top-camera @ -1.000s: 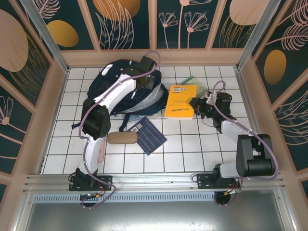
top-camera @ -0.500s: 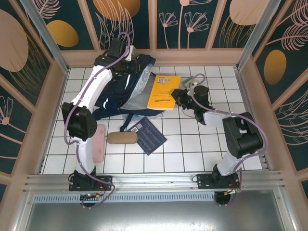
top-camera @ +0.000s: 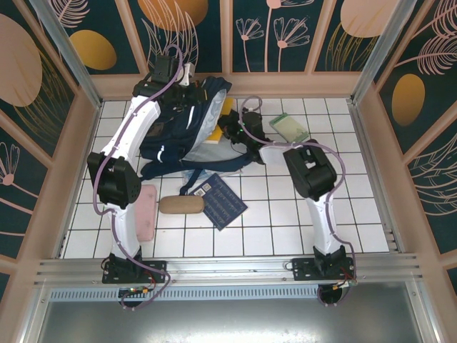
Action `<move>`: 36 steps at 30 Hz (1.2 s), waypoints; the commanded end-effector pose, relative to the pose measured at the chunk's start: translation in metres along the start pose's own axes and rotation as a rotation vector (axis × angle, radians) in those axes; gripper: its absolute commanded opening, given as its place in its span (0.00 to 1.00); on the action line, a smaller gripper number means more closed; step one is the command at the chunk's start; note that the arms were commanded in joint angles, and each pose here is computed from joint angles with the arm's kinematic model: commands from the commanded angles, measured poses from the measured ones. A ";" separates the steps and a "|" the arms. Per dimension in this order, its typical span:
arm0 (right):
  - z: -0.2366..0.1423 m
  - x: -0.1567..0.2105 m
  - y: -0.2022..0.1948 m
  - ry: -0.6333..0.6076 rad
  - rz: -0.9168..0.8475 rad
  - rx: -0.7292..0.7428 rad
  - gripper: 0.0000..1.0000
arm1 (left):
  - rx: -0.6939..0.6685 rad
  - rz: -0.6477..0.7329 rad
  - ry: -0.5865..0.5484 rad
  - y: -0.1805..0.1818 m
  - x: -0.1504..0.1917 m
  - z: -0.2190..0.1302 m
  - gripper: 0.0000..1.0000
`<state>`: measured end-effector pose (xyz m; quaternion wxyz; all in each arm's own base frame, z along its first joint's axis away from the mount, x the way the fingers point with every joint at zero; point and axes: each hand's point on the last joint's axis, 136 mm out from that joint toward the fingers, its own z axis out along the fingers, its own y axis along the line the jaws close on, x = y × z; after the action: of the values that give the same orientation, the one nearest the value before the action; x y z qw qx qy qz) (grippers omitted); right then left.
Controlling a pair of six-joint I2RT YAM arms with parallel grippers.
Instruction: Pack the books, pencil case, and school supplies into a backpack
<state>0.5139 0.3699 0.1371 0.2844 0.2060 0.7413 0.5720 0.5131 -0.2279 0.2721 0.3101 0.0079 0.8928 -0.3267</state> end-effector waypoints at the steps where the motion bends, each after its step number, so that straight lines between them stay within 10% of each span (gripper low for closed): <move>1: 0.023 -0.012 0.035 -0.077 0.013 -0.089 0.00 | 0.183 0.092 -0.172 -0.063 -0.044 -0.042 0.00; 14: 0.094 0.029 0.004 -0.028 0.076 0.020 0.00 | 0.211 0.091 -0.169 -0.068 -0.044 -0.045 0.00; 20: 0.092 0.035 0.017 0.007 0.001 0.030 0.50 | 0.205 0.087 -0.165 -0.064 -0.045 -0.042 0.00; 36: 0.051 0.010 0.048 0.068 -0.096 0.269 0.70 | 0.183 0.092 -0.171 -0.051 -0.050 -0.035 0.00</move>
<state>0.5470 0.4332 0.1110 0.2391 0.2157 0.8297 0.4560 0.5194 -0.2237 0.2807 0.3184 -0.0010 0.8833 -0.3440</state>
